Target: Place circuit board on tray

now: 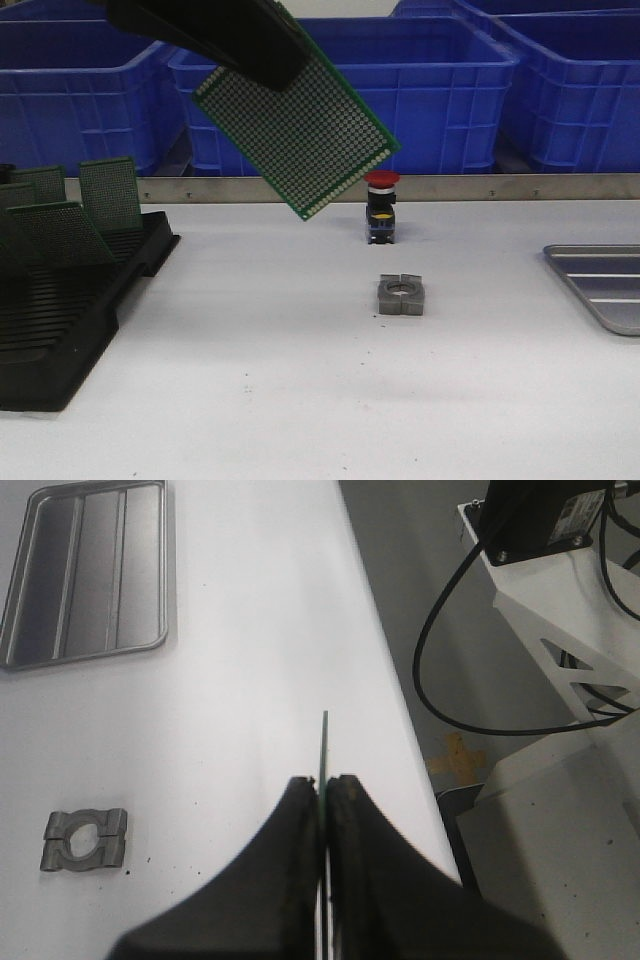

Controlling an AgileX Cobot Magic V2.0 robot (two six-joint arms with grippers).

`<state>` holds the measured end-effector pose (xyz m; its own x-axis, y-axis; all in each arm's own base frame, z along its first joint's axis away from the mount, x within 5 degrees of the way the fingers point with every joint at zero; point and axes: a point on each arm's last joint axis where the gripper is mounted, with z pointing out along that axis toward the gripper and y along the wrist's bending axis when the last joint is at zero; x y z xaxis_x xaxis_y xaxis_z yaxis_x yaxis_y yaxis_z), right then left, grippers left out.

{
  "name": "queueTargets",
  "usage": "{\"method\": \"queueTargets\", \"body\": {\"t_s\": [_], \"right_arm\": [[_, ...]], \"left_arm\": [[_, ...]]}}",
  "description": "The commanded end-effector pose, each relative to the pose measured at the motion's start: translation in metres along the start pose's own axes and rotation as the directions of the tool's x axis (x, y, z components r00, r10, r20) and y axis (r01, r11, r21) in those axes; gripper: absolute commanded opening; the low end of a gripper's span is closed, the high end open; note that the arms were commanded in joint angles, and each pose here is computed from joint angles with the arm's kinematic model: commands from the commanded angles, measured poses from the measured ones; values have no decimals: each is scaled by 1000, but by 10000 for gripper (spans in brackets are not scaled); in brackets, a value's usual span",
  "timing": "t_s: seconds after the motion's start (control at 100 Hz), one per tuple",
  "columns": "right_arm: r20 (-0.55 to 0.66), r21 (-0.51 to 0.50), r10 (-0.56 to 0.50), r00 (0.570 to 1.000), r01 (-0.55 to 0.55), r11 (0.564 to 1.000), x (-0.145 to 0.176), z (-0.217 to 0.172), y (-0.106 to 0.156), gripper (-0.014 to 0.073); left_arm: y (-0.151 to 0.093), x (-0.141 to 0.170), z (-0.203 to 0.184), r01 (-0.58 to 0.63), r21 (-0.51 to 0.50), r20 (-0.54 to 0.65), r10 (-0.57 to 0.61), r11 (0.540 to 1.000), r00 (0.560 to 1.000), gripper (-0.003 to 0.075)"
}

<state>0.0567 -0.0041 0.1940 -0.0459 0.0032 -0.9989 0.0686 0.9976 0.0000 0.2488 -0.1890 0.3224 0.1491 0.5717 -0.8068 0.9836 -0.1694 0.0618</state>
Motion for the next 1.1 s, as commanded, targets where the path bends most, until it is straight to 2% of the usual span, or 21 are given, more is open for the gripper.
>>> {"method": "queueTargets", "body": {"t_s": [0.0,0.17,0.24,0.36,0.46,0.58,0.7,0.82,0.89,0.96,1.01,1.09], "right_arm": [[101,4,-16,995,16,1000,-9,-2,0,-59],[101,9,-16,995,15,1000,-34,-9,-1,-59],[39,14,-15,999,14,1000,-47,-11,-1,-59],[-140,22,-11,990,14,1000,-65,-11,-2,-59],[-308,28,-7,952,16,999,-76,-5,-3,-59],[-445,28,0,895,14,1000,-89,8,-3,-59],[-508,10,45,860,-46,999,-98,27,2,-59],[-548,-59,67,834,-118,991,-102,46,11,-40],[-548,-144,62,834,-167,975,-105,56,21,29],[-534,-256,38,845,-204,945,-108,65,33,155],[-515,-347,16,857,-225,910,-110,70,44,273],[-466,-483,-51,883,-206,851,-110,77,58,405]], "left_arm": [[-7,-21,-9,-18,5,91,18,1000,996,-17],[-7,-21,-9,-19,8,92,18,1000,996,-17],[-7,-21,-9,-19,8,92,18,1000,996,-17],[-7,-22,-9,-18,8,94,17,1000,995,-17],[-7,-22,-9,-18,8,94,17,1000,995,-17],[-7,-22,-9,-18,9,94,17,1000,995,-17],[-7,-22,-9,-18,10,94,17,1000,995,-17],[-7,-22,-9,-18,11,94,17,1000,995,-17],[-7,-22,-9,-18,11,96,17,1000,995,-17],[-7,-22,-9,-18,11,96,17,1000,995,-17],[-7,-22,-9,-18,11,96,17,1000,995,-17],[-7,-22,-9,-18,11,96,17,1000,995,-17]]}}
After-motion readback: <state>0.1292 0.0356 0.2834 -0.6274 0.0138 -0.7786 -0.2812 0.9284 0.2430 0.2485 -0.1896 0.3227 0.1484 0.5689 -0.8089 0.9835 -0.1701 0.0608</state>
